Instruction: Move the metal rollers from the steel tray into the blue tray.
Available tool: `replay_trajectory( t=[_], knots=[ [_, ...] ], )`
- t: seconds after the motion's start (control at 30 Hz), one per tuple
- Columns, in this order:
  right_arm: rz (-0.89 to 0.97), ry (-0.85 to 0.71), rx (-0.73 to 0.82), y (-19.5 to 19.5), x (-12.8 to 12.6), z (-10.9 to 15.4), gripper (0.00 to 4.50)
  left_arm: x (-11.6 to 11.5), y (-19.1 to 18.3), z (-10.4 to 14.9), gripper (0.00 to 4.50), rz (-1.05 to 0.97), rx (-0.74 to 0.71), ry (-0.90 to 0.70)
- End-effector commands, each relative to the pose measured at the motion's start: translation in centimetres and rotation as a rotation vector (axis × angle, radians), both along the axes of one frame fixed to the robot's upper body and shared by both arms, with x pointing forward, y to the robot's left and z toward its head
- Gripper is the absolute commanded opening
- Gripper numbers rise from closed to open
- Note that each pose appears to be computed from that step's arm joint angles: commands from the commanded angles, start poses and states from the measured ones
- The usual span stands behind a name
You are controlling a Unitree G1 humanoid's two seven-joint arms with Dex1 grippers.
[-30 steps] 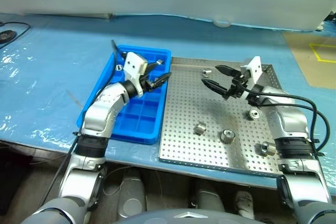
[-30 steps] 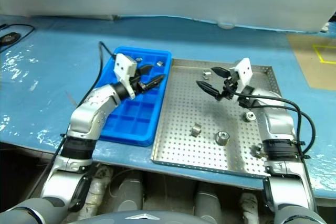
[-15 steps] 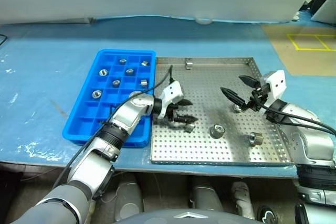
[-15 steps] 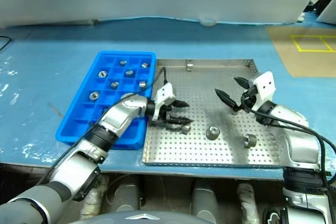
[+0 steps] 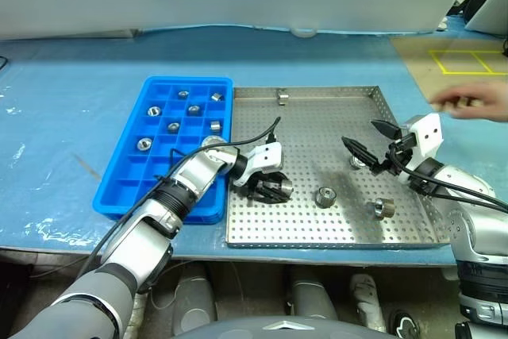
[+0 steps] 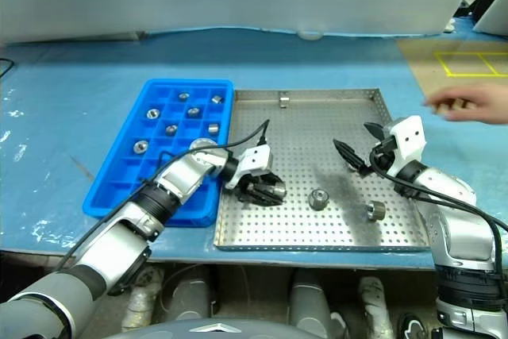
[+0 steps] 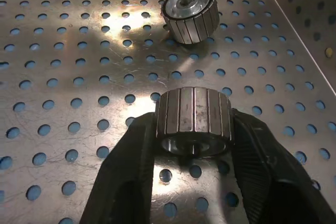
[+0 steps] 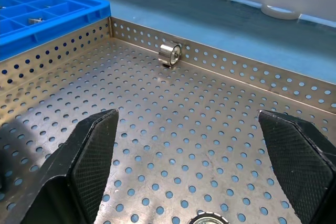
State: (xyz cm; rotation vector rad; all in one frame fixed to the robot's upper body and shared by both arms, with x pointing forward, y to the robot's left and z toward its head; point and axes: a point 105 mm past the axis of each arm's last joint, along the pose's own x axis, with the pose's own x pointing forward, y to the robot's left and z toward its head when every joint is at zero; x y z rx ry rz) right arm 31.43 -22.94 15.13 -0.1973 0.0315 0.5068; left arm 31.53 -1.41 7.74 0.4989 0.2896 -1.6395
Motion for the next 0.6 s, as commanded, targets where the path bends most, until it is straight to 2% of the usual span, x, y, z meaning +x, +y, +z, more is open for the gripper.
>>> replay_trajectory(
  t=[0.03, 0.2, 0.37, 0.47, 0.6],
  knots=[
    [0.022, -0.072, -0.005, 0.4, 0.2, 1.8, 4.50, 0.2, -0.3, 0.7, 1.70, 0.042, -0.076, 0.010],
    [0.057, -0.073, 0.000, 1.1, 0.8, 1.9, 4.50, 1.9, 0.1, 4.0, 1.70, 0.222, -0.277, 0.035],
    [0.103, -0.067, 0.005, 2.1, 1.6, 1.6, 4.50, 4.0, 2.0, 6.3, 1.70, 0.500, -0.417, -0.050],
    [0.141, -0.062, 0.005, 2.9, 2.3, 1.5, 4.50, 5.3, 4.4, 8.0, 1.70, 0.735, -0.514, -0.151],
    [0.203, -0.061, 0.001, 4.2, 3.6, 1.4, 4.50, 5.1, 7.7, 9.3, 1.70, 0.950, -0.608, -0.234]
  ],
)
